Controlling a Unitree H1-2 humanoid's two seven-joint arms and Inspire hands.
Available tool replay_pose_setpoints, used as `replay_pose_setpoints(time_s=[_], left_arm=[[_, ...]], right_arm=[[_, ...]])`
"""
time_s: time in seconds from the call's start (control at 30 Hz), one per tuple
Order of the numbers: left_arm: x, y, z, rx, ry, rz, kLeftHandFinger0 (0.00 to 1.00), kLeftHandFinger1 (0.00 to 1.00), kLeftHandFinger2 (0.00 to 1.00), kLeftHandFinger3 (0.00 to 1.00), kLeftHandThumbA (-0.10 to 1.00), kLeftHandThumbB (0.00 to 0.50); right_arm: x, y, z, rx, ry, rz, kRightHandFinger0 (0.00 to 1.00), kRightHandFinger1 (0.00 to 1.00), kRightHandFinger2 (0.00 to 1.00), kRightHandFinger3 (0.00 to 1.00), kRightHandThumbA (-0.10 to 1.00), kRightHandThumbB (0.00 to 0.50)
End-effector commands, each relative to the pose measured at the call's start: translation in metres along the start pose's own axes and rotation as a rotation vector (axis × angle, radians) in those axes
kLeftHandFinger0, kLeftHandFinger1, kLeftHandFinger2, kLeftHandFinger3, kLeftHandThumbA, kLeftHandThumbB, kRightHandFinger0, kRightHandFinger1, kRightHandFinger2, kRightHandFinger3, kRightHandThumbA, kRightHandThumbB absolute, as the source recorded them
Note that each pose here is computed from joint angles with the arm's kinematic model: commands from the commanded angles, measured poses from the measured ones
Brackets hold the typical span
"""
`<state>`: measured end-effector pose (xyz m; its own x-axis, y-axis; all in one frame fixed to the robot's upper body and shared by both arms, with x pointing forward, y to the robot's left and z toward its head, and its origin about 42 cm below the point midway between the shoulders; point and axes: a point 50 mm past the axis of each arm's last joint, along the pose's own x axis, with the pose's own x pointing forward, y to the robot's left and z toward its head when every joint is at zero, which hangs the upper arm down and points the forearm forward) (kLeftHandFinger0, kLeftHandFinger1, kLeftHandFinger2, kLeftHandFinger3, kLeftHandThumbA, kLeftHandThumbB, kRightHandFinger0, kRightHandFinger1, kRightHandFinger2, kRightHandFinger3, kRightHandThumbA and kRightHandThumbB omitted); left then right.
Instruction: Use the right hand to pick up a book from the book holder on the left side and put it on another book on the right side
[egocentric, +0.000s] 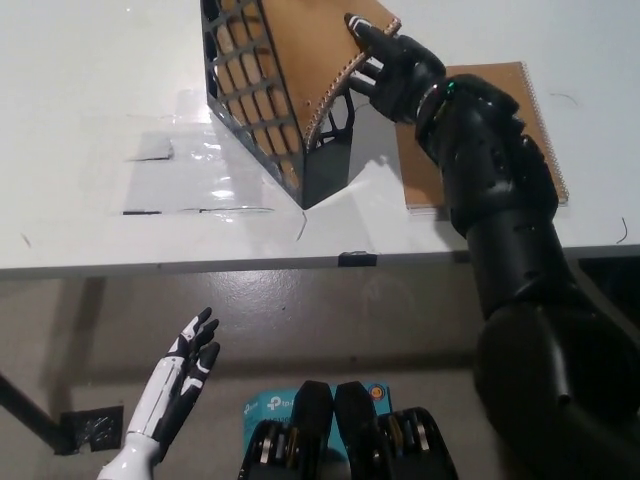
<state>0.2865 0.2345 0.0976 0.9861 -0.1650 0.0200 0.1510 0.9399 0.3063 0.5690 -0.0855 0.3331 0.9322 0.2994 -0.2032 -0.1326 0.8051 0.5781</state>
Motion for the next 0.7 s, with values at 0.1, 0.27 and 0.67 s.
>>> replay_pose_setpoints(time_s=[0.1,0.27,0.67], left_arm=[[0.006,0.003,0.013,0.045,-0.096,-0.018,1.00,1.00,1.00,1.00,0.98,0.001],[0.006,0.002,0.012,0.040,-0.095,-0.026,1.00,1.00,1.00,1.00,0.99,0.000],[0.003,0.003,0.010,0.056,-0.097,-0.020,1.00,1.00,1.00,1.00,1.00,0.000]], right_arm=[[-0.083,0.146,0.178,0.079,-0.463,0.414,0.00,0.19,0.79,1.00,-0.10,0.108],[-0.102,0.166,0.195,0.021,-0.532,0.423,0.00,0.23,0.88,1.00,-0.10,0.102],[-0.131,0.178,0.241,-0.058,-0.642,0.410,0.00,0.31,0.87,1.00,-0.10,0.058]])
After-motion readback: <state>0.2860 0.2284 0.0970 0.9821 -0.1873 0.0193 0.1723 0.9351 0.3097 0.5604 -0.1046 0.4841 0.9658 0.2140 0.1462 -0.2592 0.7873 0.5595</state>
